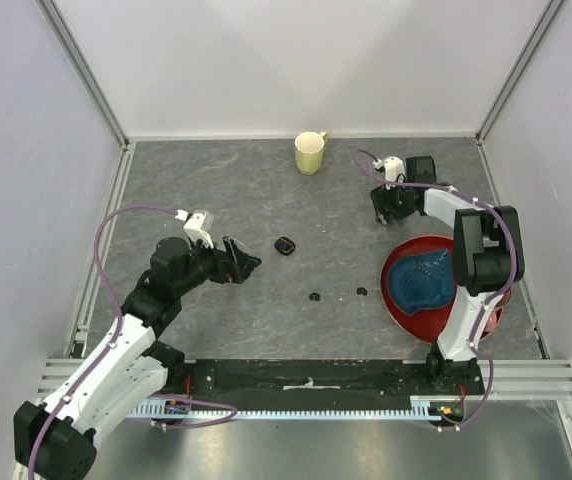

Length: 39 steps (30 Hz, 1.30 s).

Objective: Insert the wireless bluetooth earbuds into the charging case

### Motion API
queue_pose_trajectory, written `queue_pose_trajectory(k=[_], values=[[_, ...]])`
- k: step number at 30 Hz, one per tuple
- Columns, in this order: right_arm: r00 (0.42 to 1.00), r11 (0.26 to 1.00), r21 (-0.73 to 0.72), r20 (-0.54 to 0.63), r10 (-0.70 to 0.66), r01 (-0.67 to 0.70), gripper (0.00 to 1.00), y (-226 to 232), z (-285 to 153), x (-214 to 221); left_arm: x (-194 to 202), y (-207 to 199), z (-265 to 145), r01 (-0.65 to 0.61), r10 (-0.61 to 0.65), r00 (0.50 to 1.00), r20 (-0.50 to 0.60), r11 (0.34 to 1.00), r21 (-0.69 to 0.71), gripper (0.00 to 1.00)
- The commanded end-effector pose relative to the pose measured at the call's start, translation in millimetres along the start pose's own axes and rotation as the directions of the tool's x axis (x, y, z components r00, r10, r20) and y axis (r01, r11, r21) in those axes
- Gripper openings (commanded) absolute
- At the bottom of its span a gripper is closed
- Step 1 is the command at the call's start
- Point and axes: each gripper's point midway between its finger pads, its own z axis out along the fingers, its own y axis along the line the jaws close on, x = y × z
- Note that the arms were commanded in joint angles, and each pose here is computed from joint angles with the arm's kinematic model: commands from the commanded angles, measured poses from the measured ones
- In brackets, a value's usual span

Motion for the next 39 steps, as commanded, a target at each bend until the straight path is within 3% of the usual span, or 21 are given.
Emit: queue_pose_trajectory(k=[1, 5, 15, 19, 24, 30, 39], values=[[0.999, 1.000, 0.003, 0.033, -0.030, 0.030, 0.80, -5, -2, -14, -9, 1, 3, -0.052, 0.052, 0.998, 0.032, 0.999, 0.002, 0.93], [0.999, 1.000, -0.001, 0.021, -0.024, 0.024, 0.70, -4, 0, -8, -8, 0, 4, -0.048, 0.048, 0.999, 0.024, 0.999, 0.007, 0.93], [0.999, 0.999, -0.048, 0.034, 0.009, -0.007, 0.28, 7, -4, -8, -6, 1, 2, -0.035, 0.035, 0.999, 0.019, 0.999, -0.002, 0.97], [0.994, 0.994, -0.107, 0.102, 0.041, -0.030, 0.14, 21, -23, -27, -10, -2, 0, -0.026, 0.026, 0.999, 0.035, 1.000, 0.004, 0.97], [0.970, 0.982, -0.188, 0.235, 0.067, -0.022, 0.11, 57, -62, -59, -19, -3, -4, 0.009, -0.008, 0.997, 0.071, 1.000, -0.013, 1.00], [0.920, 0.955, -0.265, 0.392, -0.016, 0.130, 0.08, 127, -127, -90, -37, -18, -15, 0.029, -0.031, 0.994, 0.109, 0.999, 0.019, 1.00], [0.820, 0.891, -0.339, 0.569, -0.060, 0.301, 0.05, 214, -224, -96, -67, -76, -24, 0.044, -0.071, 0.992, 0.101, 0.967, 0.251, 1.00]])
